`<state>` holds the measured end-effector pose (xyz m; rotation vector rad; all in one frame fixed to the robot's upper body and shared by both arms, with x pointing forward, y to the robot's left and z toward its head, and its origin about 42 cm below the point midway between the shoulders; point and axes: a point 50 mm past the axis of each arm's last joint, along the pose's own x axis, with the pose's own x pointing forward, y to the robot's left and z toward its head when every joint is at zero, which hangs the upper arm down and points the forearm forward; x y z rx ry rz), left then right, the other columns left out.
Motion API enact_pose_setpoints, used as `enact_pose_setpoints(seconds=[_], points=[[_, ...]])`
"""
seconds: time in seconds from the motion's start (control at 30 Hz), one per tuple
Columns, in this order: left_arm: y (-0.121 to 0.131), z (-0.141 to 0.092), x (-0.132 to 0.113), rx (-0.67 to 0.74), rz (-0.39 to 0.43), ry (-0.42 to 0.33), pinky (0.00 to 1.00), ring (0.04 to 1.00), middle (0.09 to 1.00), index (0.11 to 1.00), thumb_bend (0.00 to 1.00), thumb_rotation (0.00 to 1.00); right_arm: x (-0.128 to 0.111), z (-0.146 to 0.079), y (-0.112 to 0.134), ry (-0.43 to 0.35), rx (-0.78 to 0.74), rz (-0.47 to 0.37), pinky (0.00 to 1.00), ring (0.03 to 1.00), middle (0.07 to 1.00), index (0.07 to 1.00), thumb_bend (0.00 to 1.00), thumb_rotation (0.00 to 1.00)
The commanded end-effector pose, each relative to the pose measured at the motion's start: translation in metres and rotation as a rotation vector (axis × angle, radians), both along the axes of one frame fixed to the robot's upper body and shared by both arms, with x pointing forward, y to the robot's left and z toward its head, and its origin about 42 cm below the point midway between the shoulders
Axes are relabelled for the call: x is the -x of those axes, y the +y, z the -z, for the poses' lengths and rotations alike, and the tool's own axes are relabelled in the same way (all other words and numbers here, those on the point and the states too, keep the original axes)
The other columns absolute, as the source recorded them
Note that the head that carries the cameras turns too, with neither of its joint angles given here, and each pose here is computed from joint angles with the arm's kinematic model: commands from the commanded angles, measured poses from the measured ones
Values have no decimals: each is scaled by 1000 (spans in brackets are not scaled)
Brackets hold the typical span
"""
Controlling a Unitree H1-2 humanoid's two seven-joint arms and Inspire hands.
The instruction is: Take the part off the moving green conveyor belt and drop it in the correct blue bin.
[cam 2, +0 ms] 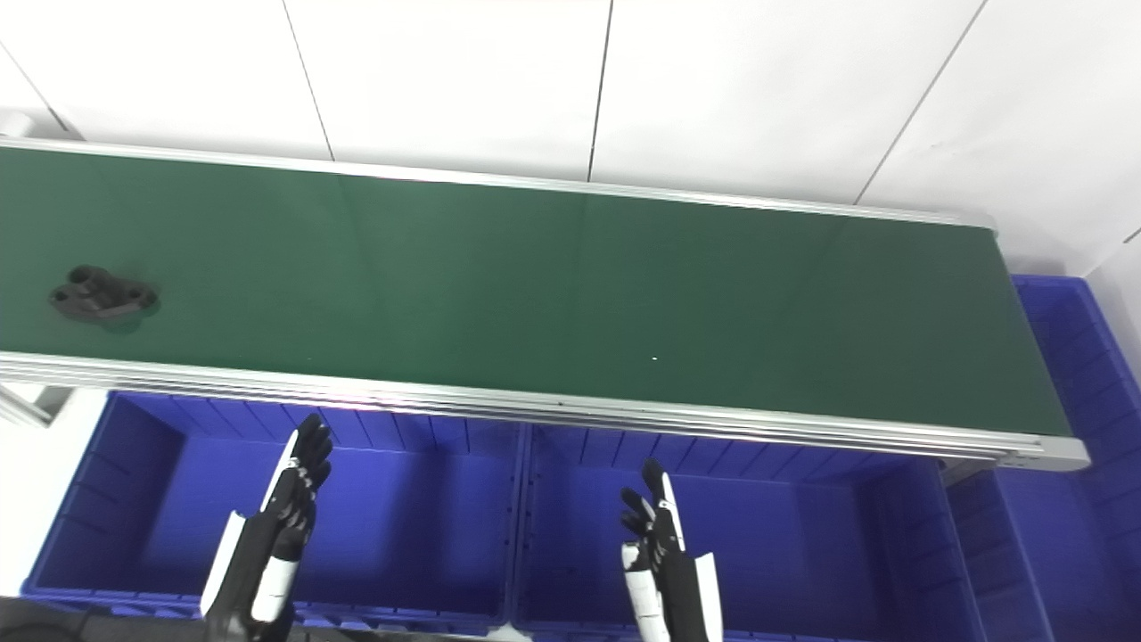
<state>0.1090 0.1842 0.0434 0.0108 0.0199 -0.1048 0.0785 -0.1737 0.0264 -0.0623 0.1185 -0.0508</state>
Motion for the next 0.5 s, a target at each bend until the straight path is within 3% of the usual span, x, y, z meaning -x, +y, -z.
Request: enact_pose_setpoints(seconds=[0.0, 0.47], points=[[-3, -8, 1, 3, -15, -65, 1000, 1000, 1000, 1000, 911, 934, -1, -11, 0, -85, 3, 9, 886, 920, 981, 998, 722, 1000], [-3, -9, -1, 27, -41, -77, 1000, 1000, 1000, 1000, 944, 916, -5, -13, -4, -123, 56, -15, 997, 999, 1000, 1000, 760, 1000]])
